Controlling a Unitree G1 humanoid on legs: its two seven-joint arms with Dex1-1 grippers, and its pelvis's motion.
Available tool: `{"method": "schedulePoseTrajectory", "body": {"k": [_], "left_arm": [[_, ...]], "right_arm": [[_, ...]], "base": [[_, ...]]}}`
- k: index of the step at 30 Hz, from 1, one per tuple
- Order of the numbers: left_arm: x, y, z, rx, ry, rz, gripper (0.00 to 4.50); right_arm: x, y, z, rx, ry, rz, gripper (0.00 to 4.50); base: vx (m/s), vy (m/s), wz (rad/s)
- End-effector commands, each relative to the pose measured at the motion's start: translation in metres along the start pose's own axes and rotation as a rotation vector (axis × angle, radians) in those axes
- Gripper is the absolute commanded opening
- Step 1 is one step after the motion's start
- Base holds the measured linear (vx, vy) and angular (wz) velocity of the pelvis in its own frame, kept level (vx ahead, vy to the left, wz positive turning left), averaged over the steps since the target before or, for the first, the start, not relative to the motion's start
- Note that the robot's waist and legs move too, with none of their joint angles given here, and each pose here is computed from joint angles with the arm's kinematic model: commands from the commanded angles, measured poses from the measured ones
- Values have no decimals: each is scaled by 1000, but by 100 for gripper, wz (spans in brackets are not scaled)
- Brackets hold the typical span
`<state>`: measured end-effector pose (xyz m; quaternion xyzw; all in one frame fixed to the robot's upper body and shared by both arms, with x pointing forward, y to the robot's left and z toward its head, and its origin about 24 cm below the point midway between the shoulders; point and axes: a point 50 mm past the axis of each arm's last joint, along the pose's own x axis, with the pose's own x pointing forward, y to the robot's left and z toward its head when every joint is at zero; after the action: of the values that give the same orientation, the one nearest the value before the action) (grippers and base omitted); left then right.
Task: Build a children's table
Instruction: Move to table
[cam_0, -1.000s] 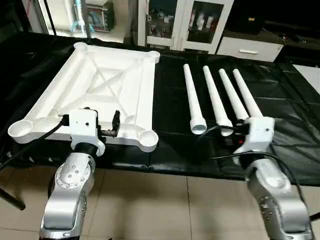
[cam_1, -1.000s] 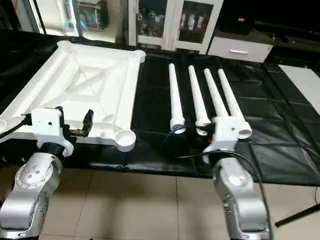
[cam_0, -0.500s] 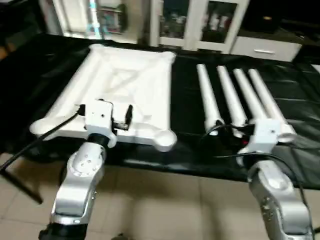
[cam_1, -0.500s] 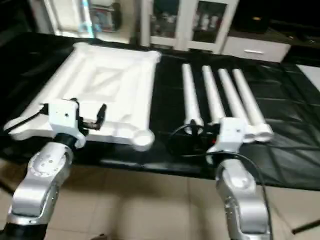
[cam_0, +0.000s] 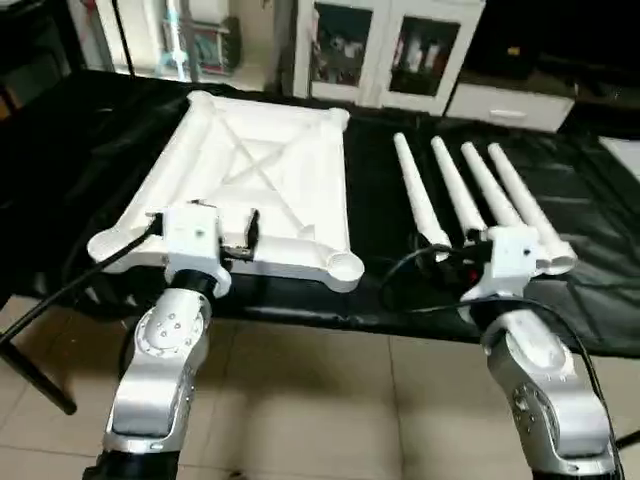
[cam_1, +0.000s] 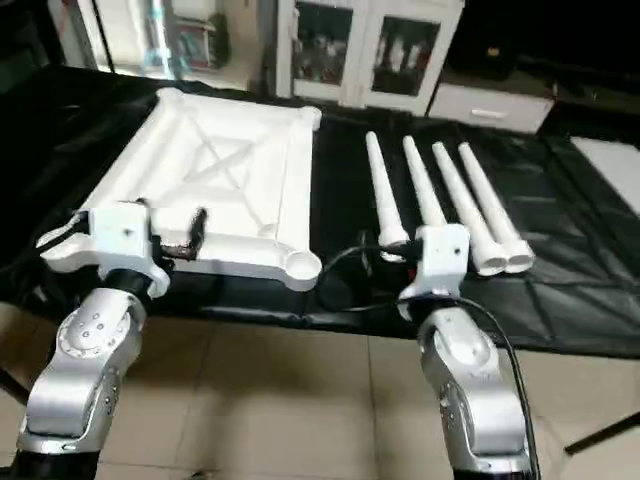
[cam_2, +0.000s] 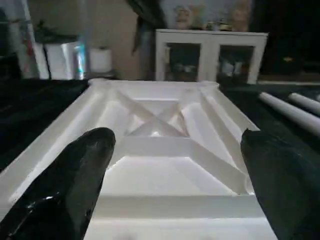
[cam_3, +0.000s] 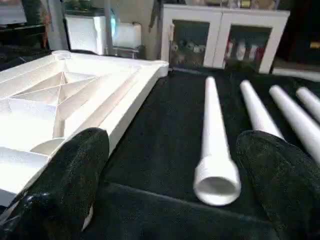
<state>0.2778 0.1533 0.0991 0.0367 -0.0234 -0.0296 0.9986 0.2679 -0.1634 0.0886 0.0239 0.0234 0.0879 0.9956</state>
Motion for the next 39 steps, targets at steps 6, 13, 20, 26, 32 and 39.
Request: {"method": "schedulePoseTrajectory", "body": {"k": [6, 13, 20, 26, 32, 39], "left_arm": [[-10, -9, -2, 23, 21, -32, 450], [-9, -7, 4, 72, -13, -41, 450], [-3, -10, 14, 69, -49, -79, 450], [-1, -14, 9, 74, -36, -102, 450], [-2, -18, 7, 48, -27, -134, 450], [-4, -21, 3, 42, -9, -152, 450]], "right_arm": [[-3, -17, -1, 13, 21, -41, 445], [-4, -4, -7, 61, 34, -2, 445], [-5, -9, -4, 29, 18, -37, 445], [-5, -15, -2, 39, 7, -71, 445], [-7, -10, -1, 20, 7, -54, 445], [-10, -10, -2, 18, 8, -52, 445]], "base": [[-34, -91, -8], [0, 0, 0], [24, 1, 16], [81, 15, 30], [170, -13, -1], [151, 22, -8]]}}
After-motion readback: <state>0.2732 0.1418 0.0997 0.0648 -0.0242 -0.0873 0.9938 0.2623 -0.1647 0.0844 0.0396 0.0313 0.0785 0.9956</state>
